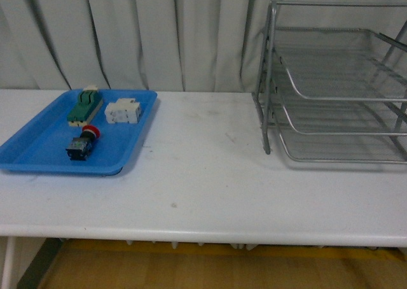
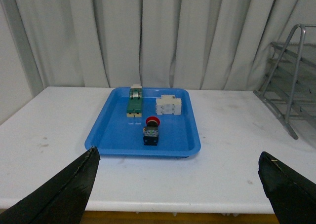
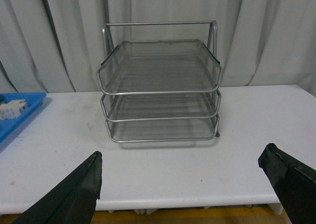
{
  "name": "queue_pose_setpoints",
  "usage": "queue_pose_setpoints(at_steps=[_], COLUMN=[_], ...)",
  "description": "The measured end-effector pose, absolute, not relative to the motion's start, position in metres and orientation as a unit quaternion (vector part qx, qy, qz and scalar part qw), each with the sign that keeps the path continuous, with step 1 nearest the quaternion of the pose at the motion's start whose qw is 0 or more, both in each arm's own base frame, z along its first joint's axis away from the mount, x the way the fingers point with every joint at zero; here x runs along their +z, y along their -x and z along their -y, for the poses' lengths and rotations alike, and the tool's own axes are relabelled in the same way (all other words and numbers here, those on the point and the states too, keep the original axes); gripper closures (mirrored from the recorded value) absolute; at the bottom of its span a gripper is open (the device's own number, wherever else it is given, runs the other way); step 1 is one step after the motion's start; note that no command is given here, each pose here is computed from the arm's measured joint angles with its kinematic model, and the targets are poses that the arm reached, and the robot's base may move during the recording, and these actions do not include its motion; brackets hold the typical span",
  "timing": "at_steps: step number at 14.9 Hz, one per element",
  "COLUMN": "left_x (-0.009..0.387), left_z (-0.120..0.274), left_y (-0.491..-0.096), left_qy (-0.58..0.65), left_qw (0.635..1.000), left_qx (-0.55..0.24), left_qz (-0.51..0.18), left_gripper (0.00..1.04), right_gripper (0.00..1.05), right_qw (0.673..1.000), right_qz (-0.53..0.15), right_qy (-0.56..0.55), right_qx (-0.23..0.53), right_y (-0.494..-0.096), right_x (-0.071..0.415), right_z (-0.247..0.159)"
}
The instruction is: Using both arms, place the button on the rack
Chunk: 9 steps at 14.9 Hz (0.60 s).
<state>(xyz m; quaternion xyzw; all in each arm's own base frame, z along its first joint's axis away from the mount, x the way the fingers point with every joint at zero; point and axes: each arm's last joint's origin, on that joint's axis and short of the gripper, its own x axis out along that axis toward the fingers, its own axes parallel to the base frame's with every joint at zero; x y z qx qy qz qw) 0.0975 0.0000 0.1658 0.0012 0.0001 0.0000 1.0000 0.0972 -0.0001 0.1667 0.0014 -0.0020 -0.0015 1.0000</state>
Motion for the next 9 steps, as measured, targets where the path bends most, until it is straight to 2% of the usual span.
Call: queue_pose_setpoints(at_steps=[5,7,8,9], left_x=[0.166,0.166,0.166,0.166], left_z=[0.0,0.0,0.0,0.0], left_y=[-0.097,-0.097,-0.097,-0.097], left_qy=[-0.001,-0.001,-0.001,-0.001], left_qw=[1.0,1.0,1.0,1.0], left_qx=[0.0,0.0,0.0,0.0], left_qz=[0.0,0.0,0.0,0.0], left_gripper=[0.07,0.07,0.07,0.07], right_gripper=[0.06,0.06,0.06,0.06], right_qw=[1.0,0.993,0.984,0.98], right_qz=[0.001,-0.116,-0.157,-0.165], right_qy=[-0.001,-0.03,-0.072,-0.102], right_qx=[-0.001,-0.024,-0.033,-0.037], right_y=[-0.097,-0.1,-0.112,-0.12], right_x=[0.167,0.165,0.167,0.169], right_z=[0.0,0.003,0.008,0.013])
